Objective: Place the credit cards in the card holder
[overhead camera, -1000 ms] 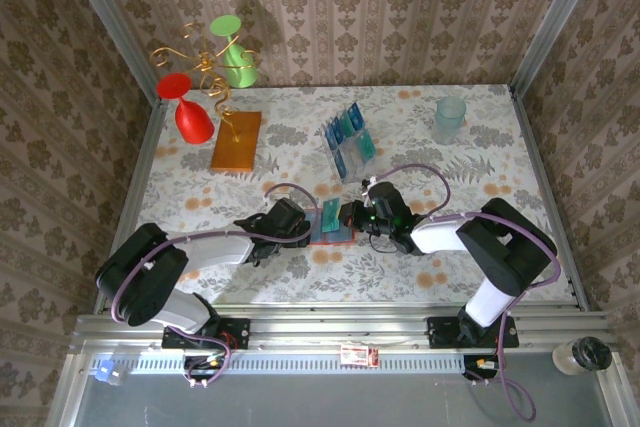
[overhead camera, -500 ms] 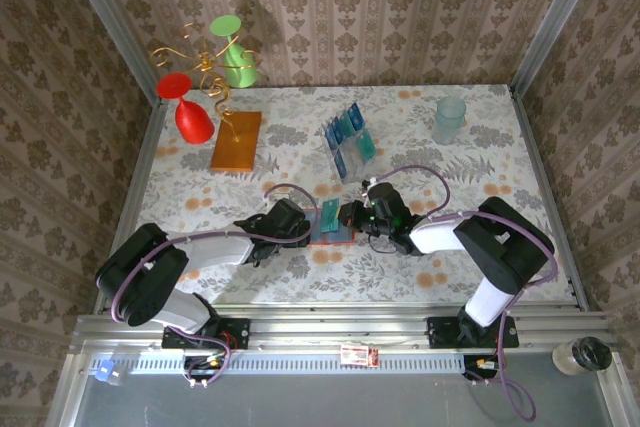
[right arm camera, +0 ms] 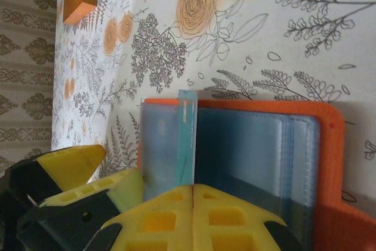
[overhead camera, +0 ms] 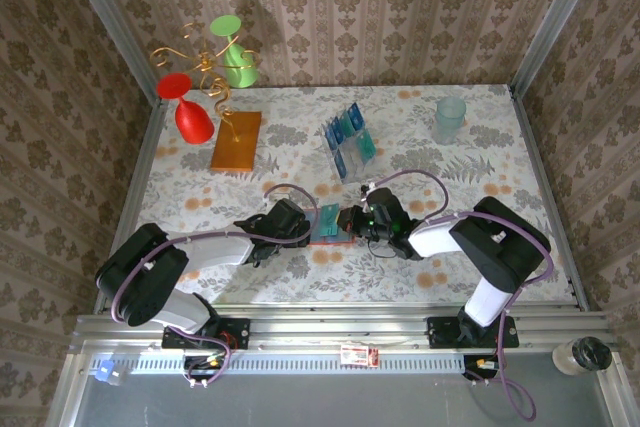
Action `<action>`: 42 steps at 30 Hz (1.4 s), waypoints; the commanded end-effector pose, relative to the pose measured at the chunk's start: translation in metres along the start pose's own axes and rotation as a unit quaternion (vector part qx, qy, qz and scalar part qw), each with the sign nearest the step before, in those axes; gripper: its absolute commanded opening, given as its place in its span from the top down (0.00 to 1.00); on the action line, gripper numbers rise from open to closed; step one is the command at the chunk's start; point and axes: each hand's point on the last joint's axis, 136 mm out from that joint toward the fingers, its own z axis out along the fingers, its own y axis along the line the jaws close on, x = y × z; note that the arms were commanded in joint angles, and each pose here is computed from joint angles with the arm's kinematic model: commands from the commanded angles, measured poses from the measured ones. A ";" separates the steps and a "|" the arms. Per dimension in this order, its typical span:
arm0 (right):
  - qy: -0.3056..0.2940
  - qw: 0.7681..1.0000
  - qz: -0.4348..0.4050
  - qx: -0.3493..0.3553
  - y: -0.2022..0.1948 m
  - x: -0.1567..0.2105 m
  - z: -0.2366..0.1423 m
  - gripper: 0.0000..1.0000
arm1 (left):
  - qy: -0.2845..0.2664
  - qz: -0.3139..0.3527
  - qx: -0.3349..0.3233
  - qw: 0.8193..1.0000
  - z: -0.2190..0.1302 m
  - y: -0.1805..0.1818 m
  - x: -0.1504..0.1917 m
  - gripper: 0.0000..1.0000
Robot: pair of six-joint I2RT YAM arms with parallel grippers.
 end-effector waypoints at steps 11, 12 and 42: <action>0.008 1.000 0.004 0.017 -0.011 0.015 0.002 1.00 | 0.017 0.003 -0.012 1.000 0.002 0.008 0.015 0.00; 0.009 1.000 0.003 0.018 -0.011 0.016 0.002 1.00 | 0.018 0.003 -0.012 1.000 0.002 0.008 0.015 0.00; 0.032 0.999 -0.009 0.040 -0.012 0.022 0.001 1.00 | 0.017 0.003 -0.011 1.000 0.002 0.008 0.015 0.00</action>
